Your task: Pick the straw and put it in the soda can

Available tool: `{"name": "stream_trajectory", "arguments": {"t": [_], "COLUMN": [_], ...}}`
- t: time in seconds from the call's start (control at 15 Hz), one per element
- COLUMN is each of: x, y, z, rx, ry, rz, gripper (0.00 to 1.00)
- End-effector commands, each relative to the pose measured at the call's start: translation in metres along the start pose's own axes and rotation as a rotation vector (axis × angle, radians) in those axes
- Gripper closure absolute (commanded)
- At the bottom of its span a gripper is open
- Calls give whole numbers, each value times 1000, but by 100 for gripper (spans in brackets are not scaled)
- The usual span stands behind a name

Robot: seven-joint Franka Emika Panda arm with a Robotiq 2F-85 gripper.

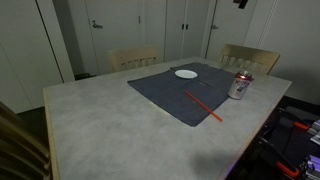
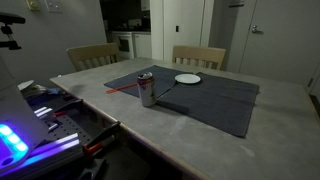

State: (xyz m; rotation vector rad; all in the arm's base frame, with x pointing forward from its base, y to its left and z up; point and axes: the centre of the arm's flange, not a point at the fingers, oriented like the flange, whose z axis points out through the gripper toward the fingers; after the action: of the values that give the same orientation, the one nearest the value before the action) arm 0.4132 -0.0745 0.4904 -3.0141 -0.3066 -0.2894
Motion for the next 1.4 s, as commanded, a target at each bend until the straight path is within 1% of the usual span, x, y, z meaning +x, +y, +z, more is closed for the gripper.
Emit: {"name": "stream_trajectory", "arguments": {"t": [0.0, 0.13, 0.2, 0.33, 0.4, 0.53, 0.67, 0.87, 1.07, 1.33], "x": [43, 48, 50, 50, 36, 38, 40, 47, 44, 37], "y": [-12, -23, -27, -33, -36, -39, -38, -65, -100, -127], "z": [47, 77, 86, 110, 93, 108, 110, 112, 126, 137], "rx": [68, 80, 91, 115, 95, 102, 101, 33, -8, -63], "ry": [-40, -83, -104, -155, -129, -160, -164, -216, -231, -255], "rz": [-33, -24, -23, -56, -26, -40, -42, -1, 48, 112], "gripper": [0, 0, 0, 0, 0, 0, 0, 0, 0, 0]}}
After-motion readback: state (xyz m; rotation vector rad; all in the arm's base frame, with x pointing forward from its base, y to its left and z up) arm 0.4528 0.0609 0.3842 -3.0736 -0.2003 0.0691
